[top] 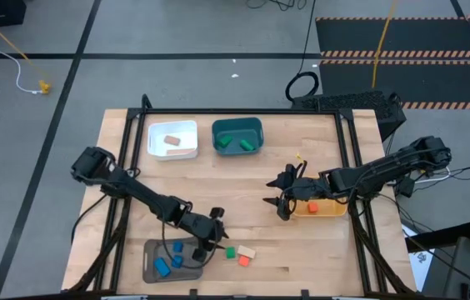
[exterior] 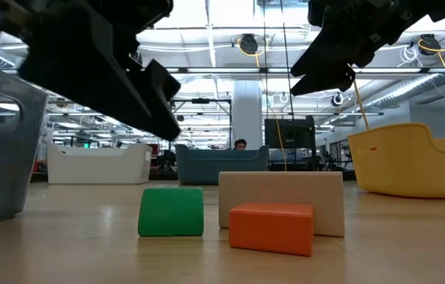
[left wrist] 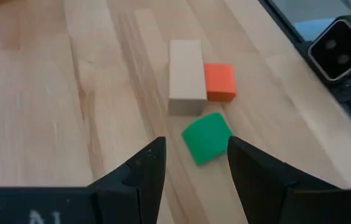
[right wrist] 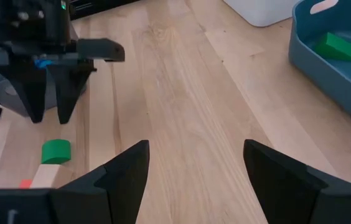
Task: Sort & place blocks by color
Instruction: Put the green block into the blue bin
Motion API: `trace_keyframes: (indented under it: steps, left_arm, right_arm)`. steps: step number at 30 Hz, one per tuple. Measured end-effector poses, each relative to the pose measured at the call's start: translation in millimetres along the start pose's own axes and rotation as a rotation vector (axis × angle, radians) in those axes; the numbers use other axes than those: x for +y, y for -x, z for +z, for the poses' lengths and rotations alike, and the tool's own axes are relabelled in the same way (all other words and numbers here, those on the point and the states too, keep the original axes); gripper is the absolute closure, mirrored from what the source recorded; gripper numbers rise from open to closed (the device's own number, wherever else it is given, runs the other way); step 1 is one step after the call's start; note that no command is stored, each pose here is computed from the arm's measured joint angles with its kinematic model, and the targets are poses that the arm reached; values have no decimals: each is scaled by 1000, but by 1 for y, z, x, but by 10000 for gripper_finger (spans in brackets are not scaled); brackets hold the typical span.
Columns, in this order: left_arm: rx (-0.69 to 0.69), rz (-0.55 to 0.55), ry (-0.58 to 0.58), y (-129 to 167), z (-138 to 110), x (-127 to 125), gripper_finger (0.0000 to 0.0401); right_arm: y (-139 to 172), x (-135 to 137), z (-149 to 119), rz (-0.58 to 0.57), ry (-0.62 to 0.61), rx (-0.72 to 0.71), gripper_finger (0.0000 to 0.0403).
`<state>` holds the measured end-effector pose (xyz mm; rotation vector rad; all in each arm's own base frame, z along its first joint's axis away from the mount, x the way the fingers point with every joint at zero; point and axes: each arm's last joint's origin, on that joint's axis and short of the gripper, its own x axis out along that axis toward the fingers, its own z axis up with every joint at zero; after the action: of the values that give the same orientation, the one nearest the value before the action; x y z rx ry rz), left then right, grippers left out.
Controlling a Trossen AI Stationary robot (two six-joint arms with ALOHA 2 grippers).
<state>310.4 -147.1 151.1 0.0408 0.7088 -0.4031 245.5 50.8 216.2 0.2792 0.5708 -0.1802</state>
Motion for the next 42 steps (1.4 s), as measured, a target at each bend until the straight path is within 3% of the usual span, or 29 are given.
trace_keyframes:
  steps: [10, 19, 30, 42]
  left_arm:
    - [65, 5, -145, -22, -1, 1, 228]
    - [147, -9, -255, -20, 14, -1, 227]
    - [111, -45, -401, -23, 17, -2, 160]
    - [100, -90, -398, -37, 11, 6, 158]
  right_arm:
    - [0, 0, 0, 0, 0, 0, 151]
    - [0, 0, 0, 0, 0, 0, 151]
    - [0, 0, 0, 0, 0, 0, 151]
    - [0, 0, 0, 0, 0, 0, 151]
